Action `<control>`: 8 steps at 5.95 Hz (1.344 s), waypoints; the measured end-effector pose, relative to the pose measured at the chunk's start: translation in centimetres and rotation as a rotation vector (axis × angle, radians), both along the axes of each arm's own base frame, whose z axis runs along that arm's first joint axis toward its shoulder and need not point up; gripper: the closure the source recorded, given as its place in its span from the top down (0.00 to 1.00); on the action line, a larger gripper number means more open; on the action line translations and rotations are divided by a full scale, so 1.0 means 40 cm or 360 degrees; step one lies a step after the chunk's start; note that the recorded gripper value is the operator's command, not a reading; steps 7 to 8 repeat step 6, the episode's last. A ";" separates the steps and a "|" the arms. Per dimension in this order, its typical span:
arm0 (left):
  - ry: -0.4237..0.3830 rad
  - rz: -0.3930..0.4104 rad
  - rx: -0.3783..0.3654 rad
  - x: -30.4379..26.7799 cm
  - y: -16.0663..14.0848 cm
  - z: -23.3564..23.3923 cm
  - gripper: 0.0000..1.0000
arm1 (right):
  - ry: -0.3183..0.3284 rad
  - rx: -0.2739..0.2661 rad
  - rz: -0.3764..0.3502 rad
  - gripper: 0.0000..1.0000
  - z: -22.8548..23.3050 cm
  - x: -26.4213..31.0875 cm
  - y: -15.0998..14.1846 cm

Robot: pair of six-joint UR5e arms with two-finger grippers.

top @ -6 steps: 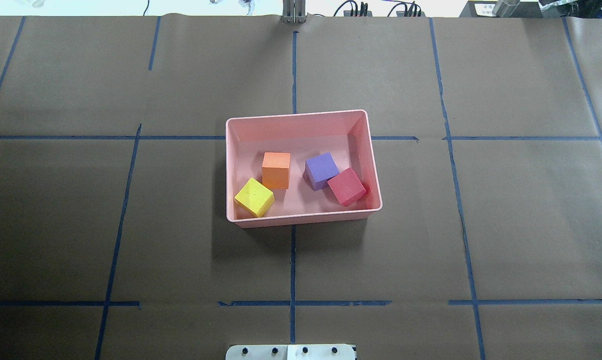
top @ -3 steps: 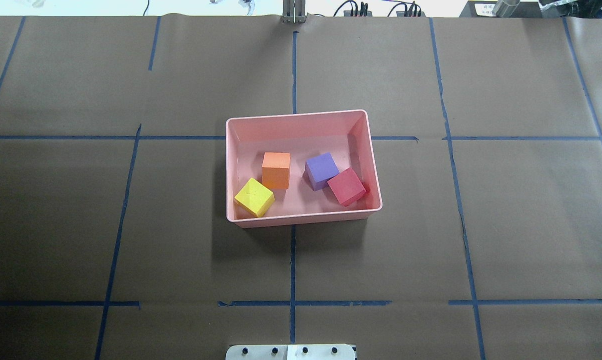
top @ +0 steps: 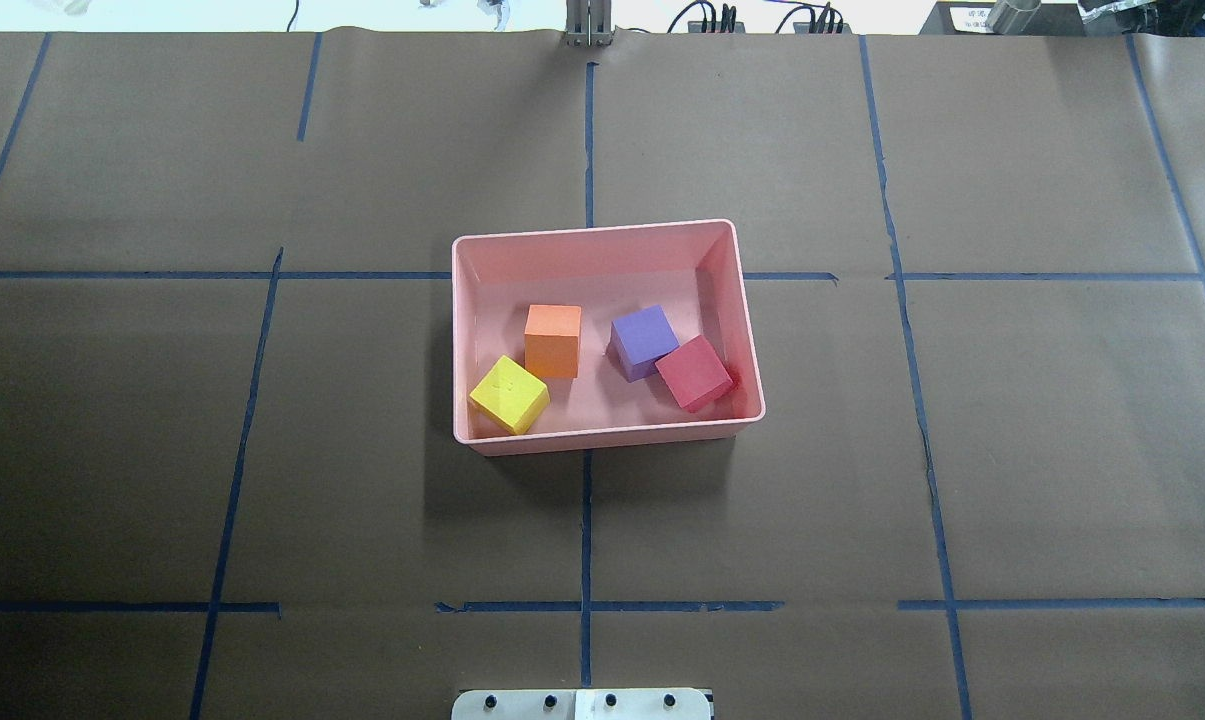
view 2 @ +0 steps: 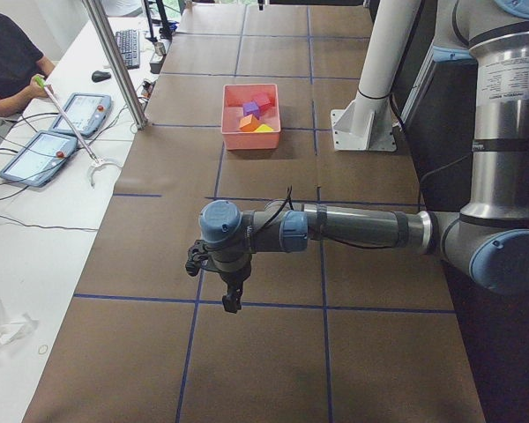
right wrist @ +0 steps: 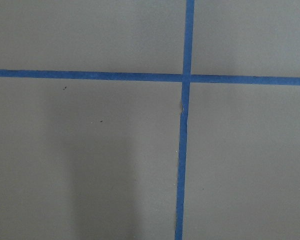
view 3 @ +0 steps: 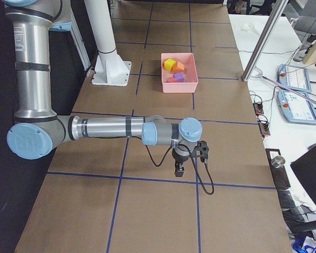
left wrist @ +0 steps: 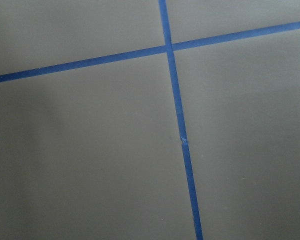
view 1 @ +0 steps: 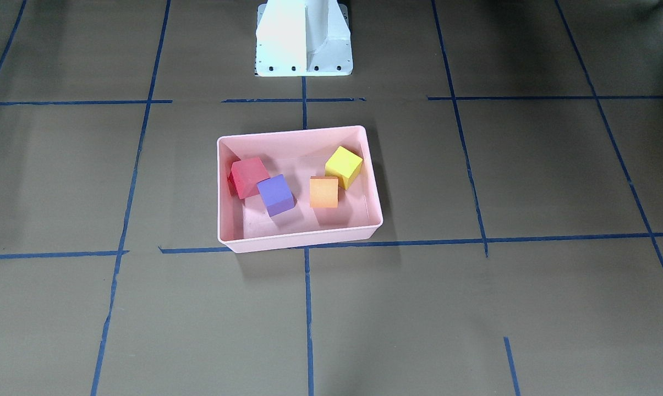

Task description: Place blocks into pink bin with both arms

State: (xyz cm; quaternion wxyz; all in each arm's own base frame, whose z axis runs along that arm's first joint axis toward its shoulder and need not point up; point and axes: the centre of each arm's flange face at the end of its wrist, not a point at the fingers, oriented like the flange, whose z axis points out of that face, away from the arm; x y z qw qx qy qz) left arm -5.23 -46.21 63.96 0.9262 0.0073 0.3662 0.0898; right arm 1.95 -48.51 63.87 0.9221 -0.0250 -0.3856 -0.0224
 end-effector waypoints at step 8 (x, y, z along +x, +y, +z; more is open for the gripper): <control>0.0011 0.0005 0.0046 0.002 -0.019 -0.039 1.00 | -0.0006 -0.0044 0.0074 1.00 0.045 0.067 0.075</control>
